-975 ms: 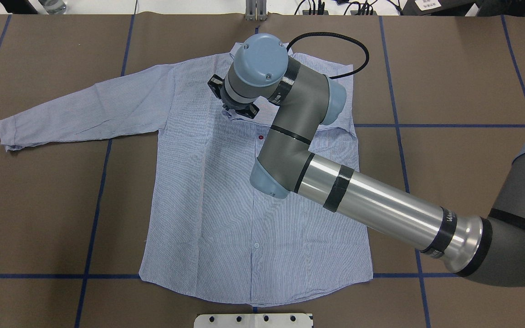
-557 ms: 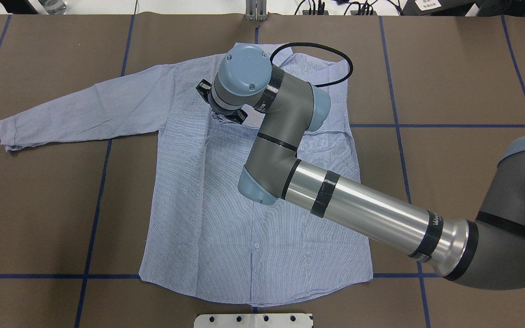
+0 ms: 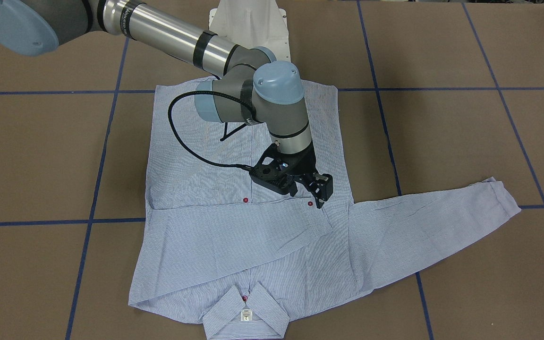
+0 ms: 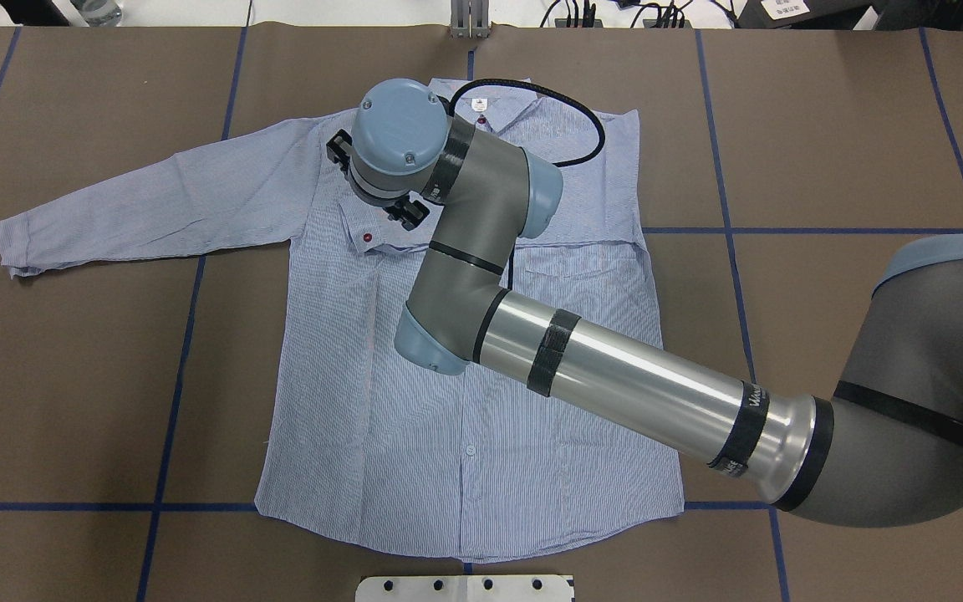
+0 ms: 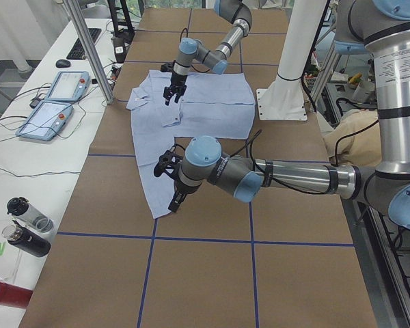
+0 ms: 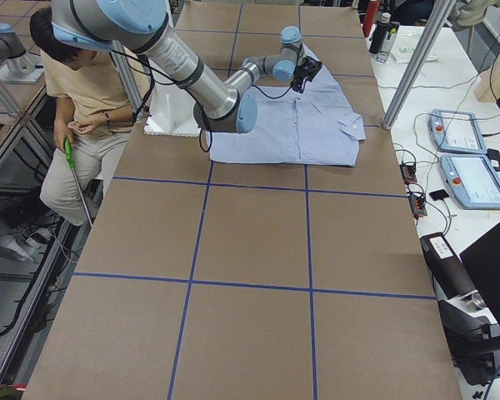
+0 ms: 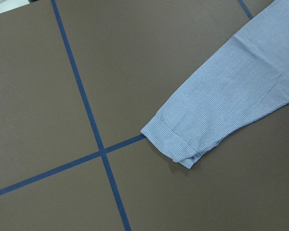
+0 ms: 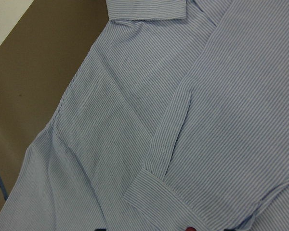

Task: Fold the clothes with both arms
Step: 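Carry the grasped sleeve across the shirt front toward the collar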

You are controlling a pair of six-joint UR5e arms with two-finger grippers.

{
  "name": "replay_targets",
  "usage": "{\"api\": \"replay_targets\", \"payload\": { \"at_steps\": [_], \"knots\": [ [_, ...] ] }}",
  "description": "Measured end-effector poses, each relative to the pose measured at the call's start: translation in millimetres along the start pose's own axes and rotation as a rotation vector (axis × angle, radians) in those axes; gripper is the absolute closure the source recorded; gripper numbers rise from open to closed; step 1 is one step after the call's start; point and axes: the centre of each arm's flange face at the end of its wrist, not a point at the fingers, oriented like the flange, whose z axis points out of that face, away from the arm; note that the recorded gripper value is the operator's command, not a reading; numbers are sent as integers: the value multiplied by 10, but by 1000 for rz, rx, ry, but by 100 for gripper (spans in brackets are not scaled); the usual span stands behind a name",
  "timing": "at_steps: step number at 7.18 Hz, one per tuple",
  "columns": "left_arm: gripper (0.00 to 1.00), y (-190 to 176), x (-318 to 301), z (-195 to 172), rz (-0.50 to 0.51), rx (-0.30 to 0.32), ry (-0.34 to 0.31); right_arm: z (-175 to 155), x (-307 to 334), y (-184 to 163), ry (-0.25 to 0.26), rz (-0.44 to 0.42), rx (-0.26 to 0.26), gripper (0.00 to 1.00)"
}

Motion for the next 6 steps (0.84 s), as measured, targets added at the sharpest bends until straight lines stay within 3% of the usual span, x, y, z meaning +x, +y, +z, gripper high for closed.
{"api": "replay_targets", "payload": {
  "at_steps": [2, 4, 6],
  "knots": [
    [1, -166, 223, 397, -126, -66, 61, -70, 195, -101, -9, 8, -2, 0],
    [3, -385, 198, 1010, -248, -139, 80, -166, 687, -431, -7, 17, -10, 0],
    [18, -428, 108, 1651, -392, -135, 60, -359, 1185, -682, -16, 20, -18, 0]
  ]
}}
